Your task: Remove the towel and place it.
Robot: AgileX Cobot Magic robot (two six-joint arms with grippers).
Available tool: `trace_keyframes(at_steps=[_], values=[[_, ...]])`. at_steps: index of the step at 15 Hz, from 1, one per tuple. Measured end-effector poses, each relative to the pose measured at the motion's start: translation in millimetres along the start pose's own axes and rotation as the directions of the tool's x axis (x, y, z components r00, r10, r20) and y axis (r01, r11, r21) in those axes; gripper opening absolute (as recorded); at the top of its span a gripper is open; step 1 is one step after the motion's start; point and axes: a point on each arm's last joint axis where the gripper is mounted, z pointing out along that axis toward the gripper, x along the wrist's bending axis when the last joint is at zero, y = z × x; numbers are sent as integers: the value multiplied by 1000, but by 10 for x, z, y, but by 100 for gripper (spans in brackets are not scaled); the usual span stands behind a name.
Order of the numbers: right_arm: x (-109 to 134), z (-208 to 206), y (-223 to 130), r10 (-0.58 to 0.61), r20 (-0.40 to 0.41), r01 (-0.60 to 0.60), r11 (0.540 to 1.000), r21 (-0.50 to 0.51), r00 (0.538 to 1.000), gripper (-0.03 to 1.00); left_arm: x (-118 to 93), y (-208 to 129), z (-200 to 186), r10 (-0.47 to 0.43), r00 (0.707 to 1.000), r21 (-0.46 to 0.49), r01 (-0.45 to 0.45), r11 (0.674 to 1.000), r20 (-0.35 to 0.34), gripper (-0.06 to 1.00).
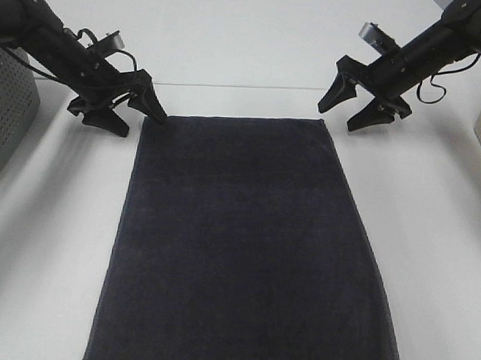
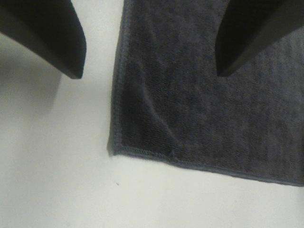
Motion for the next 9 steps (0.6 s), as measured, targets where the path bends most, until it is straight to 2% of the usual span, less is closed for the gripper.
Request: trace_keyframes(at_steps=[2, 9], values=[[-79, 110, -39, 8, 5, -8, 1000, 22, 1000, 74, 12, 17, 48, -5, 1000, -5, 5, 1000, 21, 81], [-91, 119, -38, -9, 32, 8, 1000, 28, 999, 74, 9, 23, 45, -4, 1000, -7, 4, 1000, 23, 81]])
